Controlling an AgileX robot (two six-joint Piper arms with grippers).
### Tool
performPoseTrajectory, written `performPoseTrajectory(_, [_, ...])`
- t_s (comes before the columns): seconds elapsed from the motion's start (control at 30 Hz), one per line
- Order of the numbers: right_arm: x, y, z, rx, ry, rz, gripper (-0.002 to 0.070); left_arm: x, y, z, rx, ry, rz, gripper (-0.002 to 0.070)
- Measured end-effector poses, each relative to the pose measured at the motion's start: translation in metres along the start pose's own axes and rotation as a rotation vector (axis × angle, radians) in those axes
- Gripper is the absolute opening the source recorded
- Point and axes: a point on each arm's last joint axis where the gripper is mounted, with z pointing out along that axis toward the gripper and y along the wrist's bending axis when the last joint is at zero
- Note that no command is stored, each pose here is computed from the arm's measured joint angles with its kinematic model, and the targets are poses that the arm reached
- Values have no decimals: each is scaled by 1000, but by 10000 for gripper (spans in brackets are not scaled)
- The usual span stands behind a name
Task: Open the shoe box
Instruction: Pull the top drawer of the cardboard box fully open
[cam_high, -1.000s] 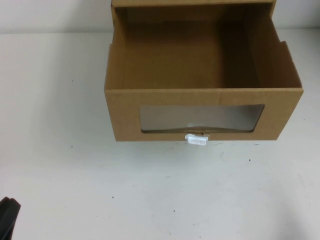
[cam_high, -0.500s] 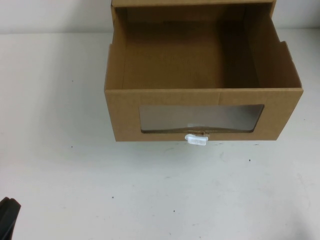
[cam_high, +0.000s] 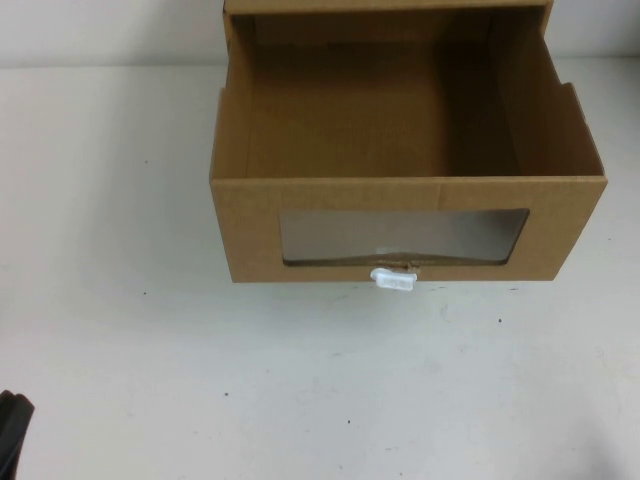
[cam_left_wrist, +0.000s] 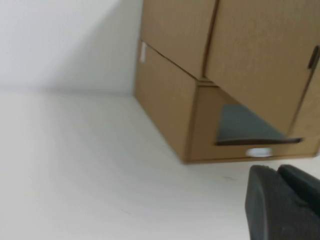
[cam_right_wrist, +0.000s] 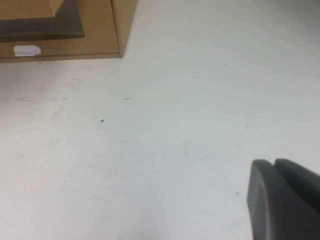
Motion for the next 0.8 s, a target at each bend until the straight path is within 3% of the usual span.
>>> performPoseTrajectory(0.07, [0, 0, 0, 0, 0, 0, -19, -1, 1, 0, -19, -11, 133, 0])
performPoseTrajectory(0.2, [0, 0, 0, -1, 0, 2, -19, -2, 7, 0, -117, -12, 249, 0])
performPoseTrajectory(0.4, [0, 0, 0, -2, 2, 4, -19, 13, 16, -3, -251, 166, 172, 0])
performPoseTrajectory(0.53, [0, 0, 0, -2, 2, 4, -19, 27, 17, -6, -258, 319, 145, 0])
performPoseTrajectory(0.8, [0, 0, 0, -3, 2, 7, -19, 27, 17, -7, -260, 322, 133, 0])
